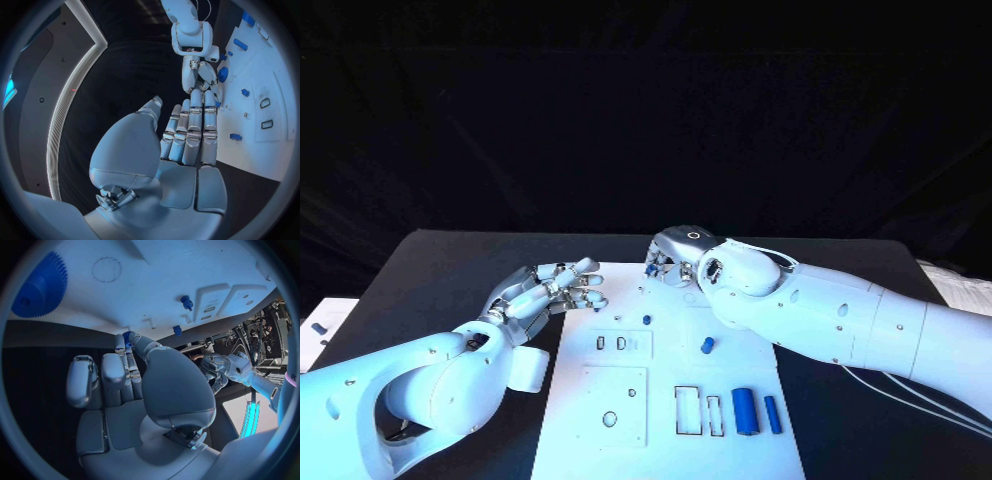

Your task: Assemble the parts on the task board

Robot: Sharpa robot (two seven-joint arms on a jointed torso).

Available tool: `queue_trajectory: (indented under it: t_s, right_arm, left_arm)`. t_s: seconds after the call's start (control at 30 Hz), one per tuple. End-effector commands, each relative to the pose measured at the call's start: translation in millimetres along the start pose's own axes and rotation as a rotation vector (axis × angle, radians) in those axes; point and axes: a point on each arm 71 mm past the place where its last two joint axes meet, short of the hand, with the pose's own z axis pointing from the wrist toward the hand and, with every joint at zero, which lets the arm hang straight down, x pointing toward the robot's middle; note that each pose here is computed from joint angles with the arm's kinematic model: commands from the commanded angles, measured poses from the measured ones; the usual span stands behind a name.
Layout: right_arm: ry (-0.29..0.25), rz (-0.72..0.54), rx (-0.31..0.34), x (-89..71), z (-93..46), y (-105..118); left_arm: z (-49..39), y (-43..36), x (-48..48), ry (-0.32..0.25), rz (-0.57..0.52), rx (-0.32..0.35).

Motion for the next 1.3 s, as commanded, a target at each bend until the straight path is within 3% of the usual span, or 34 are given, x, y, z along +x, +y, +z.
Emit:
queue_trajectory:
  t_s: [0.03, 0.9, 1.3]
  right_arm:
    - [0.017, -0.021, 0.001, 1.6, 1.8, 1.0]
    - [0.048, -0.023, -0.001, 6.5, 7.2, 5.8]
    - [-0.001, -0.007, 0.013, 2.3, 4.1, 2.5]
  left_arm:
    - [0.4, -1.2, 3.3, 0.024, -0.011, 0.004]
    - [0.9, -1.3, 3.6, 0.028, -0.012, -0.001]
    - [0.8, -1.8, 2.8, 0.026, -0.011, -0.002]
